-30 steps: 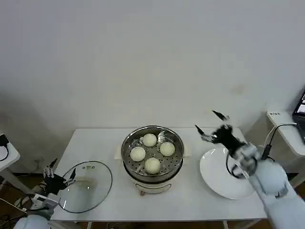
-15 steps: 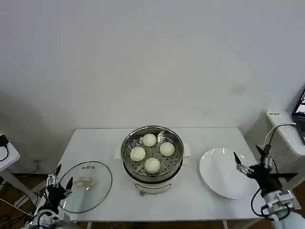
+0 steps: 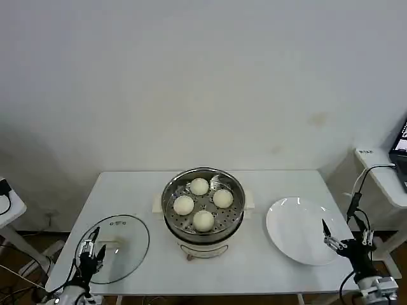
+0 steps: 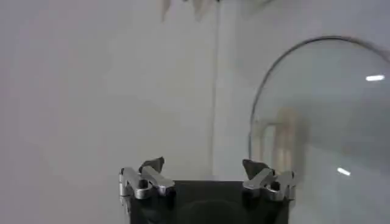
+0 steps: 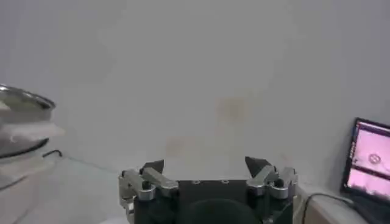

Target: Take steamed baozi put them in steamer then cover it.

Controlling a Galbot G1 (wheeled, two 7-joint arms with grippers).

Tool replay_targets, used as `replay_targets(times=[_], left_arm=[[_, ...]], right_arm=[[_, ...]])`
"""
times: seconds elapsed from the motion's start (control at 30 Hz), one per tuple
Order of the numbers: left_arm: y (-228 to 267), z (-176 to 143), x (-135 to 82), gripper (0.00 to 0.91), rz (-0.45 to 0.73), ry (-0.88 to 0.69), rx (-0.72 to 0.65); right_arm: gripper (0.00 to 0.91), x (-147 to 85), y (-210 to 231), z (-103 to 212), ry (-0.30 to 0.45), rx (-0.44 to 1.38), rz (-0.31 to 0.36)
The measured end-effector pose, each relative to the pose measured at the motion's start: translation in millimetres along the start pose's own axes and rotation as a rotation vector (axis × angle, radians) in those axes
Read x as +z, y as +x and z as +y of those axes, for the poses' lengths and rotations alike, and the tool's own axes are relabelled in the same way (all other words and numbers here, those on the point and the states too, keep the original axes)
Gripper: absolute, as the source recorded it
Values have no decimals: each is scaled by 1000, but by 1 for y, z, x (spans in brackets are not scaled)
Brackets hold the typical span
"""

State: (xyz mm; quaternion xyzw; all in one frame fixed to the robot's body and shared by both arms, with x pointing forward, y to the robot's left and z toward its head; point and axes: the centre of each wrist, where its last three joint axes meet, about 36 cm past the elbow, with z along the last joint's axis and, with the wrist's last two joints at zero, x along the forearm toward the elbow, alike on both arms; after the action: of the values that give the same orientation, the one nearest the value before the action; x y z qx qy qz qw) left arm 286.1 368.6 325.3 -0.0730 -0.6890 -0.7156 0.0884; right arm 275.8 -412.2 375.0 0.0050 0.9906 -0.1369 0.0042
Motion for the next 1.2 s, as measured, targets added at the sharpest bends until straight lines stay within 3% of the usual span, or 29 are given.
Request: replay_targets(times=[0.5,1.2], left_arm=[[-17,-15,-1,907,10,-64,31],[-52,-13,2,907,39,-76,21]], right_arm=[[907,10,12,7,-15,16,26],[907,17,18,9,-11,25,37]])
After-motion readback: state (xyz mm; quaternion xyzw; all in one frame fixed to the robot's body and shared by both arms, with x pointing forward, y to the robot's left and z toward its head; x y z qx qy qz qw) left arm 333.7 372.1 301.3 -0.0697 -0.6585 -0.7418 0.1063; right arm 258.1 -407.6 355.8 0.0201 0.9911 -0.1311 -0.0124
